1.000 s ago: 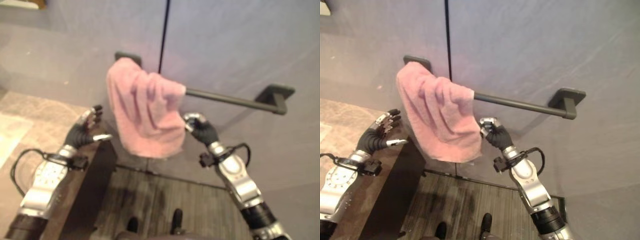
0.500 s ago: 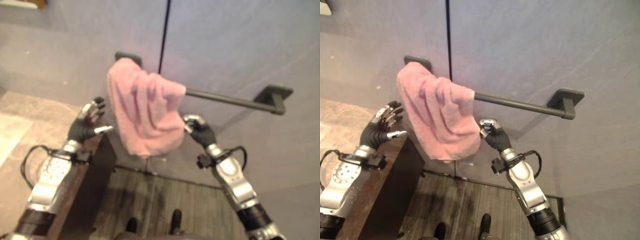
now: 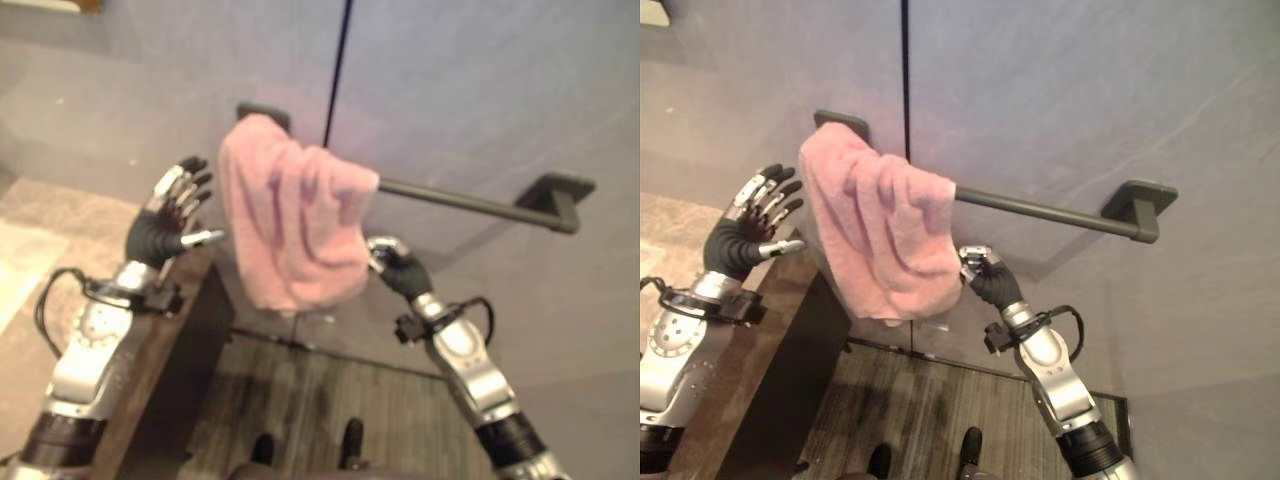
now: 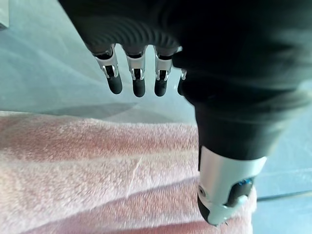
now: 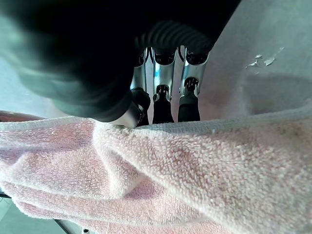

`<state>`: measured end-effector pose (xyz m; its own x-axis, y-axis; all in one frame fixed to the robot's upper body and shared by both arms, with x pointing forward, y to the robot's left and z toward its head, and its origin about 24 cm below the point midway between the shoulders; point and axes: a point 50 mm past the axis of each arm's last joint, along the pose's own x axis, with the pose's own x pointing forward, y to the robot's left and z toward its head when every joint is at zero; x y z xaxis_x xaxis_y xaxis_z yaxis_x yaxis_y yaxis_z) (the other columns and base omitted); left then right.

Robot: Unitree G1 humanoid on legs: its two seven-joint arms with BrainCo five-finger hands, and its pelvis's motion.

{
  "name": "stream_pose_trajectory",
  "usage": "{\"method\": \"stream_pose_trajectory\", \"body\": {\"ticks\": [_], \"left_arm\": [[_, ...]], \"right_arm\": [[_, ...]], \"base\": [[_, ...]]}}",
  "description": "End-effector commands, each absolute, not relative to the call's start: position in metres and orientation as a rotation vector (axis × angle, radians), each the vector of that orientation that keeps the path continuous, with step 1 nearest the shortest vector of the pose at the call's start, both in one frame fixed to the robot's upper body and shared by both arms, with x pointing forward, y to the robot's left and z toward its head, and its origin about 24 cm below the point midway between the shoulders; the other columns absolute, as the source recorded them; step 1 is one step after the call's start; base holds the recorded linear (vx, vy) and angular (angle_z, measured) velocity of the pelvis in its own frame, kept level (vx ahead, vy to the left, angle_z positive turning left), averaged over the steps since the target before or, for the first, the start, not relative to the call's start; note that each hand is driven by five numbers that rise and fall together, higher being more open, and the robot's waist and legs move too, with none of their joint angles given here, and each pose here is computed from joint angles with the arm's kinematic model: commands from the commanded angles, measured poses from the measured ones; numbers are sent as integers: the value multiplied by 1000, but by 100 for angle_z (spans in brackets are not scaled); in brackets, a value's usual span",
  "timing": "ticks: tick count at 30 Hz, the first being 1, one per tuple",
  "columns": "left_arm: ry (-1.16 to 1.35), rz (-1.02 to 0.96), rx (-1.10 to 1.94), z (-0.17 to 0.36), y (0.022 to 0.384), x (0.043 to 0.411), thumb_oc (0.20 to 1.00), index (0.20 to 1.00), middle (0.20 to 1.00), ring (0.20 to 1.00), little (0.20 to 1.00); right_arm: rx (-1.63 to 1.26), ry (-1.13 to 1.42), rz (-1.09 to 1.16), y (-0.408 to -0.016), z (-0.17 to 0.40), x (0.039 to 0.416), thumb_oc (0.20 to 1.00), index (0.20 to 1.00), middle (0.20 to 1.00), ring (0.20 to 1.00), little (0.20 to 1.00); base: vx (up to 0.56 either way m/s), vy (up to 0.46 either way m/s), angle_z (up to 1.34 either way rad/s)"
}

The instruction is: Put brush and paste in cup on sink, flatten towel.

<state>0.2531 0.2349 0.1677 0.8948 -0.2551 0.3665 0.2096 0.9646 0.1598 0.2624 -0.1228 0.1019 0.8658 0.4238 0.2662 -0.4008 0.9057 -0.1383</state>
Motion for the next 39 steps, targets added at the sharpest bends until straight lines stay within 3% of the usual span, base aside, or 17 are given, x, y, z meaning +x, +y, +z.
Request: {"method": "stream_pose_trajectory", "body": {"ticks": [1, 12, 13, 14, 24, 30, 36, 39], "left_arm": [[-530, -319, 121, 195, 222, 253, 1000, 1000, 1000, 1000, 1000], [-513, -319, 104, 193, 215, 268, 1000, 1000, 1000, 1000, 1000], [-513, -320, 100, 193, 214, 269, 915, 915, 915, 915, 915], [-510, -323, 92, 192, 213, 270, 213, 213, 213, 213, 213], [-479, -260, 41, 181, 221, 273, 200, 200, 200, 200, 200], [-579, -153, -1, 191, 237, 251, 200, 200, 200, 200, 200], [-298, -196, -24, 126, 221, 251, 200, 200, 200, 200, 200], [-292, -221, -1, 127, 217, 251, 200, 200, 200, 200, 200]], "right_arm": [[-98, -457, 435, -128, 137, 265, 200, 200, 200, 200, 200], [-101, -442, 443, -127, 135, 266, 200, 200, 200, 200, 200], [-104, -440, 445, -127, 134, 266, 200, 200, 200, 200, 200], [-104, -439, 446, -127, 134, 267, 200, 200, 200, 200, 200], [-119, -418, 420, -133, 131, 269, 200, 200, 200, 200, 200], [-88, -572, 388, -138, 161, 261, 200, 200, 200, 200, 200], [-187, -263, 349, -145, 98, 275, 200, 200, 200, 200, 200], [-173, -277, 330, -151, 104, 275, 200, 200, 200, 200, 200]], "base": [[12, 16, 4], [4, 7, 1], [0, 0, 0], [30, 16, -4], [49, -17, -4], [72, -50, -4], [13, -45, -1], [7, -36, 0]]}}
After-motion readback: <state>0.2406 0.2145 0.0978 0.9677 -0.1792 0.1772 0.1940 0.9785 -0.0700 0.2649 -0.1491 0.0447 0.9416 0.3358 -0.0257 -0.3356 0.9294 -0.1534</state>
